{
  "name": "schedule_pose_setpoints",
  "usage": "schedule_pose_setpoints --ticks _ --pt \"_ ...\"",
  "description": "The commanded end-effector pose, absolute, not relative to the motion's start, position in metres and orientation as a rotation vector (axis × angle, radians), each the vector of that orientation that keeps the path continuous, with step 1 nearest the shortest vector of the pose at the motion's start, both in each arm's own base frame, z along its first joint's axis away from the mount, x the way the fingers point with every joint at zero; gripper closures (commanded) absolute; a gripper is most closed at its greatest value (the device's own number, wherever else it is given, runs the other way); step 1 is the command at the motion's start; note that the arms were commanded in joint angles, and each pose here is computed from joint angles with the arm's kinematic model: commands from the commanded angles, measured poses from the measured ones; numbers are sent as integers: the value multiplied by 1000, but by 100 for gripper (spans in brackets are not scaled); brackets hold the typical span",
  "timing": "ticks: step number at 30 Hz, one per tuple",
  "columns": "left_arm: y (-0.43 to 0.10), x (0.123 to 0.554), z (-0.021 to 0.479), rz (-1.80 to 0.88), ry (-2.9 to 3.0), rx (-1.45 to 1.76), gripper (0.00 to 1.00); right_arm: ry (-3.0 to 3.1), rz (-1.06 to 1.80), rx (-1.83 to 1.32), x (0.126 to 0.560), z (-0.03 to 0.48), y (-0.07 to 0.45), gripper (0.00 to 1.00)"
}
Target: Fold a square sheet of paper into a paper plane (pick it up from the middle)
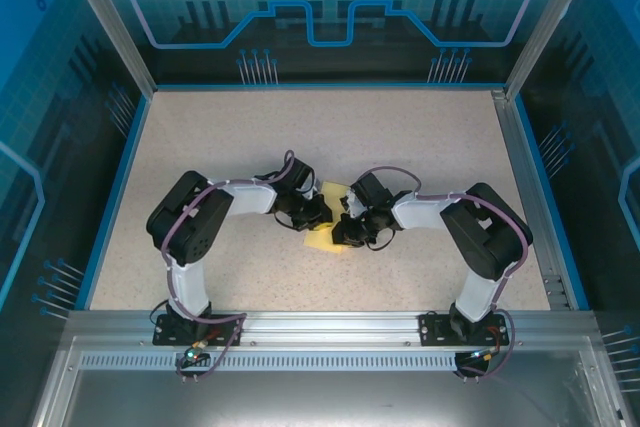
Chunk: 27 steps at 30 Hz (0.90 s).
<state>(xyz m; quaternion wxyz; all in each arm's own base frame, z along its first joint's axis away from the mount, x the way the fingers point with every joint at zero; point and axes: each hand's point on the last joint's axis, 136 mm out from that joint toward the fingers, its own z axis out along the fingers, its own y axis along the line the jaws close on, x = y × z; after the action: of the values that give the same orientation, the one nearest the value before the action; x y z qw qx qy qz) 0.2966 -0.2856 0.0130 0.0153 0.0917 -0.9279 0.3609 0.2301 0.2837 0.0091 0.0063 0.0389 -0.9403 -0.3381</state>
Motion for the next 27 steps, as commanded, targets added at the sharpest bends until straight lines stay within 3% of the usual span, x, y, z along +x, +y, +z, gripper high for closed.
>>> schedule_pose_setpoints --ticks 1,27 --pt "-267 294 -10 924 -2944 328 90 -2944 -897 62 218 -13 263 87" --pt "-251 310 -12 788 -3032 323 90 -2936 -867 51 211 -21 256 87"
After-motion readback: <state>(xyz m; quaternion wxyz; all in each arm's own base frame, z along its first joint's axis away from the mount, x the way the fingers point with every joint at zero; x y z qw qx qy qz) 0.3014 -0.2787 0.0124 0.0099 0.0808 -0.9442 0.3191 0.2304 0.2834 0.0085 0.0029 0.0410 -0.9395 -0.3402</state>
